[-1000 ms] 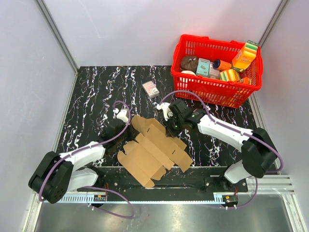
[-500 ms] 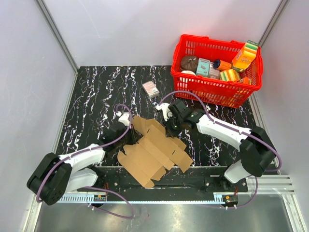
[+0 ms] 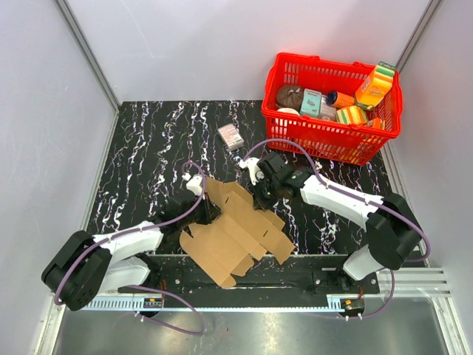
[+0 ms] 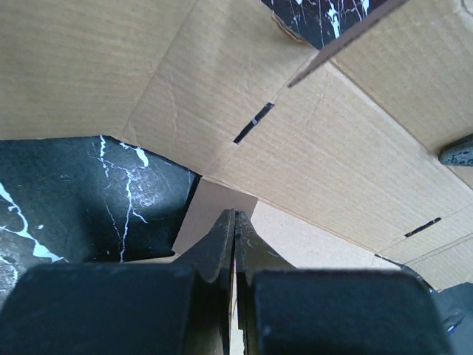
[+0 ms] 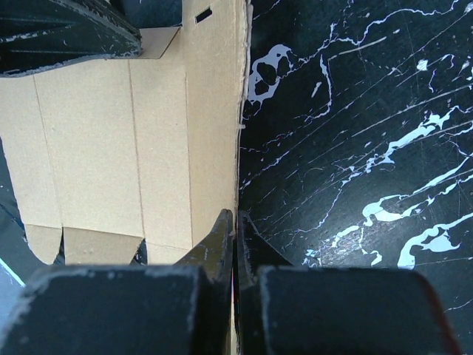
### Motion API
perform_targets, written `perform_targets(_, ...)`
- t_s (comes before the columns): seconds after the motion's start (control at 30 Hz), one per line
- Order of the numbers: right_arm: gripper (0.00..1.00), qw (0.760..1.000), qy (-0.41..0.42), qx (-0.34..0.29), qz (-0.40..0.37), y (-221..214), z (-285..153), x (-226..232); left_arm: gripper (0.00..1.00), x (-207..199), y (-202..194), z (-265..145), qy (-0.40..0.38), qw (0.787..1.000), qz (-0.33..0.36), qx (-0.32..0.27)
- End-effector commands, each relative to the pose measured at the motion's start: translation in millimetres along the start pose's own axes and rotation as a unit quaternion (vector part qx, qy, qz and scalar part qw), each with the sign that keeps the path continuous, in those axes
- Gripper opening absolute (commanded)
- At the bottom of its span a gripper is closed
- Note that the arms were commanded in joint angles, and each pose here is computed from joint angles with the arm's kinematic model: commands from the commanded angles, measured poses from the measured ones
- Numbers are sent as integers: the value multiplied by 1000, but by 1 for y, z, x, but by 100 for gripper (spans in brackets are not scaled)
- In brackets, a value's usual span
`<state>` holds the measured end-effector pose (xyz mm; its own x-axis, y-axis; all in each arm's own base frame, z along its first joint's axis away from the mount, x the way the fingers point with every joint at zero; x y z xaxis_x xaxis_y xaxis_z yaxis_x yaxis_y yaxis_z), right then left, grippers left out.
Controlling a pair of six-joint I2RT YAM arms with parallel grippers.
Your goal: Fold the paper box
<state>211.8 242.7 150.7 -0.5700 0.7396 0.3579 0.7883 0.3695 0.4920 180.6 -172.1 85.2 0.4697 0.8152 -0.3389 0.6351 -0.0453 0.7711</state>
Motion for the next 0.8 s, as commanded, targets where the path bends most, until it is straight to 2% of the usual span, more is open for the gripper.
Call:
perform_targets(0.0, 0, 1000, 6, -14, 5, 6, 3, 1, 0, -8, -1, 5, -24, 1000, -3, -10)
perform_targets(0.43, 0, 1000, 5, -15, 4, 5, 3, 1, 0, -10, -8, 9, -15, 1000, 1, 3)
perform_targets(0.53, 0, 1000, 4, -15, 4, 5, 2, 1, 0, -11, 5, 4, -3, 1000, 13, -10)
perform_targets(0.6, 0, 1000, 0, -15, 3, 4, 2, 0, 0, -13, 24, -2, 10, 999, 23, -39)
perform_targets(0.63, 0, 1000, -2, -15, 2, 4, 1, -1, 0, -11, 25, -6, 23, 999, 23, -32)
perform_targets(0.77, 0, 1000, -19, -17, -1, 4, -1, -4, 1, -4, 59, -21, 72, 994, 26, -80)
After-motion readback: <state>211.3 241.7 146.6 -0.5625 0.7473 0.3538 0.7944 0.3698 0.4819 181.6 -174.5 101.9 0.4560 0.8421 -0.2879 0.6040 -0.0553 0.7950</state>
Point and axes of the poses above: each gripper's point midway between its finger pads, its own z axis out along the fingers, its own x axis along the line the jaws close on, y = z × x, the point moved 7 cm from there along -z, back along the fingers, and after that the axes turned 13 degrees about z, right-handed, at the moved point
